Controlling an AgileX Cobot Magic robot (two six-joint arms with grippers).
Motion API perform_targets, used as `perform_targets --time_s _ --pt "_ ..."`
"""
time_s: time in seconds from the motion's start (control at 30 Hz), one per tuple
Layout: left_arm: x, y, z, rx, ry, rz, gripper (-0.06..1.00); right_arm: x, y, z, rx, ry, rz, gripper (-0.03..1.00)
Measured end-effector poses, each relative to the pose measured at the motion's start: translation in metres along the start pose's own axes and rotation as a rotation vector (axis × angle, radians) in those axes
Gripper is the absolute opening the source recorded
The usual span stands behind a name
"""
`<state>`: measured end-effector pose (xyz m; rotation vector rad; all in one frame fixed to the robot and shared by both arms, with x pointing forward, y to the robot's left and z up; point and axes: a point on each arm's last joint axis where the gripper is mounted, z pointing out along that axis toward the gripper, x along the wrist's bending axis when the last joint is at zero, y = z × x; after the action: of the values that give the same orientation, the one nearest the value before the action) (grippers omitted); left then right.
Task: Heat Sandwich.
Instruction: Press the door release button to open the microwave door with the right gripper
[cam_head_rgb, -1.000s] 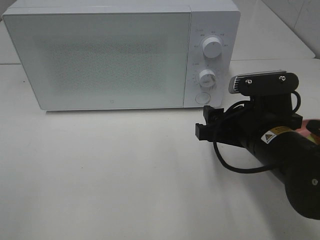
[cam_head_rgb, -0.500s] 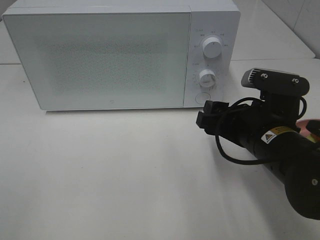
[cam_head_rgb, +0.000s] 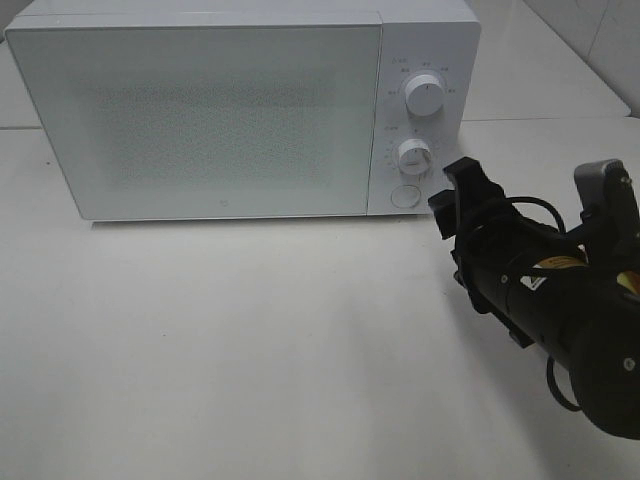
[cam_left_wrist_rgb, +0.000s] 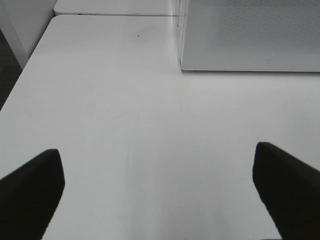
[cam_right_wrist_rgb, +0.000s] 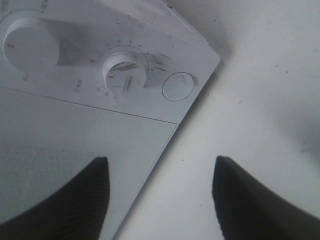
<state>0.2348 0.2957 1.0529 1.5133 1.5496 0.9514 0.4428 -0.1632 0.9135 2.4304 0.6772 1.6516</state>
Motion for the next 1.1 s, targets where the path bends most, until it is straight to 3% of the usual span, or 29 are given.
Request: perform_targets --time_s 0.07,0.17,0.23,0.27,0.4,0.53,1.1 --pt "0.000 0.000 0.000 0.000 0.000 0.000 0.96 0.000 0.000 0.000 0.001 -0.001 0.131 0.51" --pt "0.000 0.000 0.000 0.000 0.000 0.000 0.96 0.000 0.000 0.000 0.002 -0.003 0.209 0.45" --pt "0.000 0.000 0.000 0.000 0.000 0.000 0.96 -0.002 -0.001 0.000 0.012 -0.022 0.278 0.34" --pt "0.000 0.000 0.000 0.000 0.000 0.000 0.96 -0.002 -0.001 0.000 0.012 -0.022 0.278 0.34" --pt "0.000 0.000 0.000 0.000 0.000 0.000 0.96 -0.005 -0.004 0.000 0.032 -0.064 0.337 0.15" --pt "0.000 0.000 0.000 0.000 0.000 0.000 0.96 -0.006 -0.004 0.000 0.032 -0.072 0.350 0.04" --pt "0.000 0.000 0.000 0.000 0.000 0.000 0.96 -0.005 0.005 0.024 -0.025 -0.093 0.378 0.01"
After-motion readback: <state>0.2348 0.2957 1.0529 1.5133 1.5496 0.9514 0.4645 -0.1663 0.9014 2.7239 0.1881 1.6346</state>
